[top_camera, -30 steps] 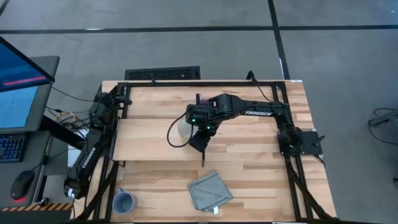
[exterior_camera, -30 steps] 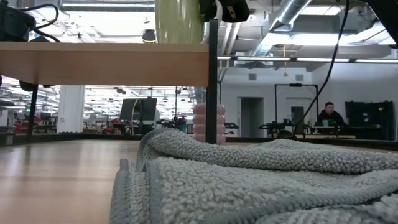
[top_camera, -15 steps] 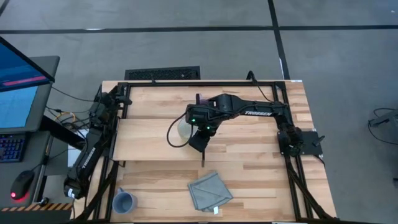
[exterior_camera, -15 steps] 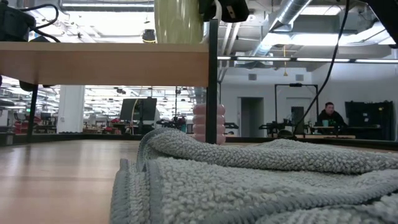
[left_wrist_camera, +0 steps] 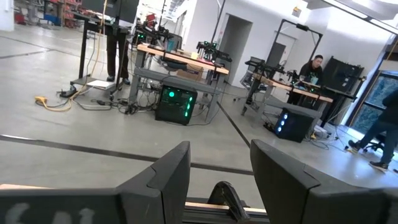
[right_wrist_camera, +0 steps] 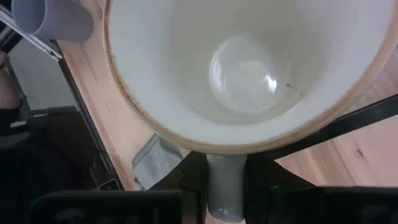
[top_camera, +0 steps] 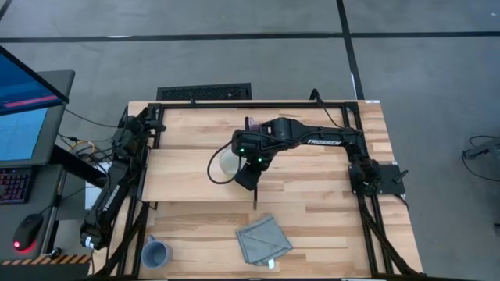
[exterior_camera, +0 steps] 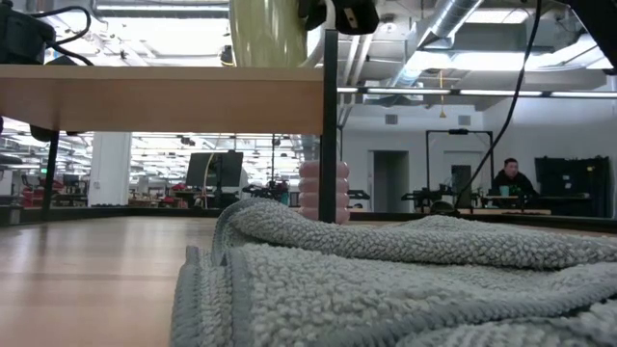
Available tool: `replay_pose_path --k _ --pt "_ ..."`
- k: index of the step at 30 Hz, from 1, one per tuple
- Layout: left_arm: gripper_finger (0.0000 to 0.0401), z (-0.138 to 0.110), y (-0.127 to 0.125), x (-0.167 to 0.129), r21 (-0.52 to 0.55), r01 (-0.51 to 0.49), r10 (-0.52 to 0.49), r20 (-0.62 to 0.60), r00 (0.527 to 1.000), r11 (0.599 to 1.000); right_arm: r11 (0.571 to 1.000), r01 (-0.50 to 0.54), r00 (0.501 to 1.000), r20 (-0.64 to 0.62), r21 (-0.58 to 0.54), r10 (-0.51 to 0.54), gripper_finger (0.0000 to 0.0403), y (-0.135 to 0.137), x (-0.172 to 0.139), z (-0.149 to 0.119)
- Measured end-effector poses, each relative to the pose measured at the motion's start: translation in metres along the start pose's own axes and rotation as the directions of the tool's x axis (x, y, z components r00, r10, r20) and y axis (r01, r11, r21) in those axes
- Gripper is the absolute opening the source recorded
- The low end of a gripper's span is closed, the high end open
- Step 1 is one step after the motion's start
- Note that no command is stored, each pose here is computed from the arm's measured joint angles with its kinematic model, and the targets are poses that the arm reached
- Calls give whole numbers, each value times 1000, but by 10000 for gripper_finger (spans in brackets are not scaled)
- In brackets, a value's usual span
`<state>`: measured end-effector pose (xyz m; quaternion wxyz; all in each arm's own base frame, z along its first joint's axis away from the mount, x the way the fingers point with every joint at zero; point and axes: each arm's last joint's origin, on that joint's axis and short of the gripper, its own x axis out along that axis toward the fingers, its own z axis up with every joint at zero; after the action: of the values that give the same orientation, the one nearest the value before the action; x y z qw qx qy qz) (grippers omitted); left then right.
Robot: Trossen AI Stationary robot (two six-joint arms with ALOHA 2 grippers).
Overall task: Stack small to large cups/mugs on shelf
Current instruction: Put the white mug on the shelf
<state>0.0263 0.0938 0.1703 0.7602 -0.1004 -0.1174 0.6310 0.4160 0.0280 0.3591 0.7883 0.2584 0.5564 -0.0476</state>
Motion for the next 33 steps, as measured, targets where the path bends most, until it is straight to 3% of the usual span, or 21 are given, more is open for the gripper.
replay_pose_path --k 33 --pt "159 0 -1 0 25 19 -19 -9 1000 999 1000 -3 1000 4 3 3 86 -1 0 1"
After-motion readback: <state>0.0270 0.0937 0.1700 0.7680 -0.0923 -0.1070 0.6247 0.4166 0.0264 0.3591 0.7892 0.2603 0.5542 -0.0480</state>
